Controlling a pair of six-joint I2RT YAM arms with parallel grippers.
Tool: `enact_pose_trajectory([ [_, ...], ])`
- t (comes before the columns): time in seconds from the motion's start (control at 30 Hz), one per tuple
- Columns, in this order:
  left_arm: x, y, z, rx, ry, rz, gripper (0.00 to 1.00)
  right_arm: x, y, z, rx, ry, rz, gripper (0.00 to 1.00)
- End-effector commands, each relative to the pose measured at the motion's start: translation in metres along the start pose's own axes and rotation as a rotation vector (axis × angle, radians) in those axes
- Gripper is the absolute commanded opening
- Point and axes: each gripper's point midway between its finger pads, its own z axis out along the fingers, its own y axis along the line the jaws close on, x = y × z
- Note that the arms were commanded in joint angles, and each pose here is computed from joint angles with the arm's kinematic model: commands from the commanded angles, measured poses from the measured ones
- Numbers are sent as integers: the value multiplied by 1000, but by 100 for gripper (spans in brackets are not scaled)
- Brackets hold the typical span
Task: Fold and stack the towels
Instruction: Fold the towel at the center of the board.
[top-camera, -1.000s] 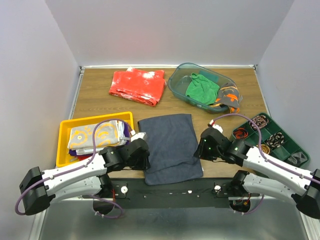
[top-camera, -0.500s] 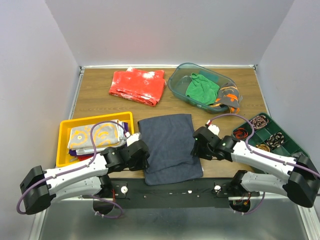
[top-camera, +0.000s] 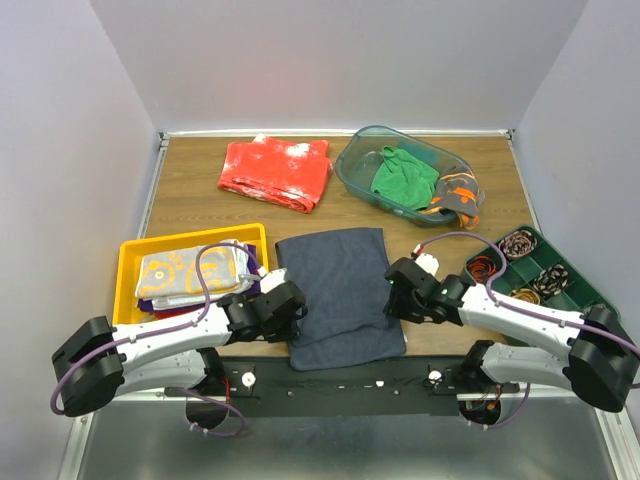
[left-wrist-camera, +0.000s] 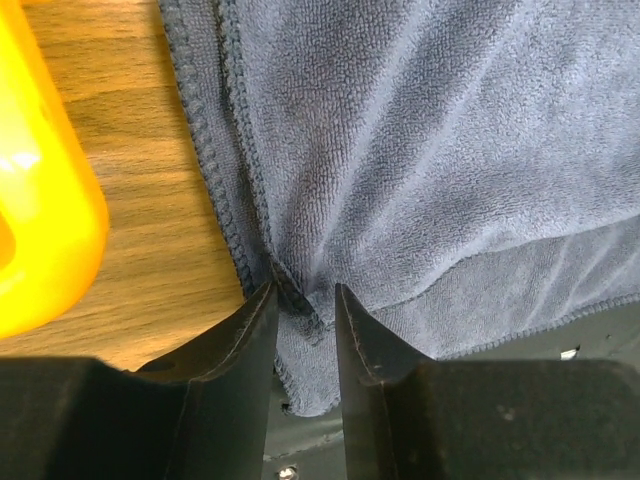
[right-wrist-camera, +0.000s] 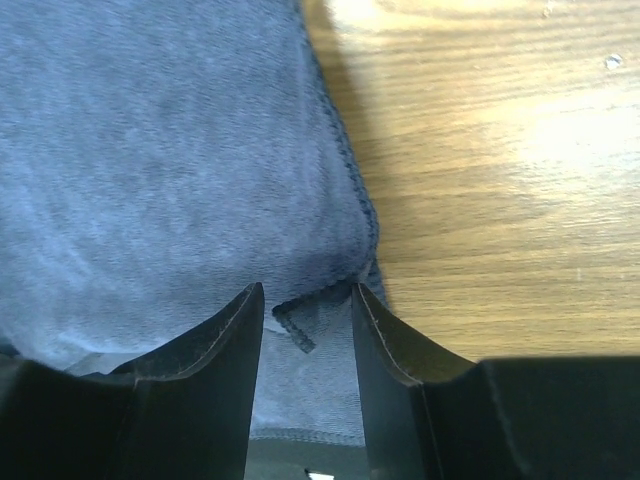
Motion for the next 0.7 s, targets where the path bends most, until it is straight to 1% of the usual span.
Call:
enact_pose_trajectory([
  [0.0,1,1,4,-3,-7,18,35,0,-7,3,15,-25,24,47],
  [0.07,1,2,4,-7,-5,25,34,0,-8,2,14,-27,27,46],
  [0.17,2,2,3,-6,0,33,27,1,-11,1,15,-29,33,43],
  [0.2,2,2,2,-8,-1,34,24,2,-13,1,17,-28,37,40],
  [0.23,2,3,2,-7,-2,37,23,2,-13,0,15,-28,38,38],
  [0.27,2,2,2,-3,-4,38,22,3,-14,0,13,-30,41,34],
  [0.3,1,2,1,-3,-4,37,18,3,-14,0,11,-30,44,29],
  [0.37,2,2,2,-4,-2,46,15,3,-13,-1,5,-27,48,24],
  [0.4,3,2,2,-4,2,48,11,3,-13,-1,5,-25,46,17],
  [0.47,4,3,2,-8,6,53,8,4,-13,-1,5,-21,44,12],
  [0.5,4,4,2,-10,6,52,5,5,-13,-2,5,-19,44,6],
  [0.53,4,3,1,-5,6,53,3,4,-13,-2,3,-21,44,3],
  [0.57,5,5,1,-10,10,55,1,3,-12,-3,1,-22,42,1],
  [0.67,5,4,-7,-2,18,67,0,-1,-9,-11,-5,-28,36,1],
])
